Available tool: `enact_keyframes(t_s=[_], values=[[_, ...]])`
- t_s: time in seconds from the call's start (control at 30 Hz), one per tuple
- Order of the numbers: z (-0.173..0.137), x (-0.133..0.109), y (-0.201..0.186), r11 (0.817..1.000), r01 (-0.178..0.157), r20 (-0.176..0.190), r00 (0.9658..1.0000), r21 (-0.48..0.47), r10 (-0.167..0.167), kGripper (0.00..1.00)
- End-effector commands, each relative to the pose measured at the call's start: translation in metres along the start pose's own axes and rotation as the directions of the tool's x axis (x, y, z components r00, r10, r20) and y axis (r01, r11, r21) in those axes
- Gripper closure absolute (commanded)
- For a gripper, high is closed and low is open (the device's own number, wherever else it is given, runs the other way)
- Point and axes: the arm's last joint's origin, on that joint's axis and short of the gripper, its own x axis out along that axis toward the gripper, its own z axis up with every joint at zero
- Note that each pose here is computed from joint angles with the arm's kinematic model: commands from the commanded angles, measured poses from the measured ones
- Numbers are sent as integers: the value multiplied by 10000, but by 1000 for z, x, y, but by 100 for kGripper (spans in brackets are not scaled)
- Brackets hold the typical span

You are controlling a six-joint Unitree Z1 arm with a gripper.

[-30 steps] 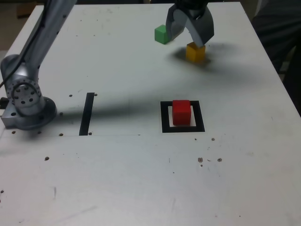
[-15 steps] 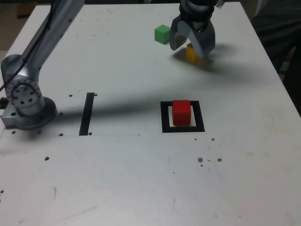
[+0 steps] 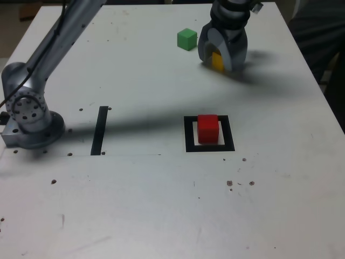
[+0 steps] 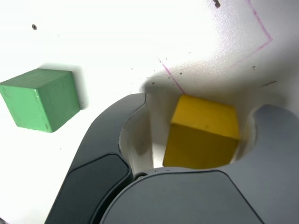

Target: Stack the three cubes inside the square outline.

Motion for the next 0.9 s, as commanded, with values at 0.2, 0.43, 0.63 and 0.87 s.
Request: enact_keyframes(t_s=[0.2, 0.43, 0.63, 0.87], values=[[3, -1, 1, 9999, -121, 46, 9999, -37, 121, 68], [3, -6, -2, 9998, -133, 110, 9998, -176, 135, 68], [2, -11, -7, 9990, -131, 191, 9997, -427, 140, 68], [-5, -29, -22, 9950, -112, 728, 9972, -990, 184, 68]])
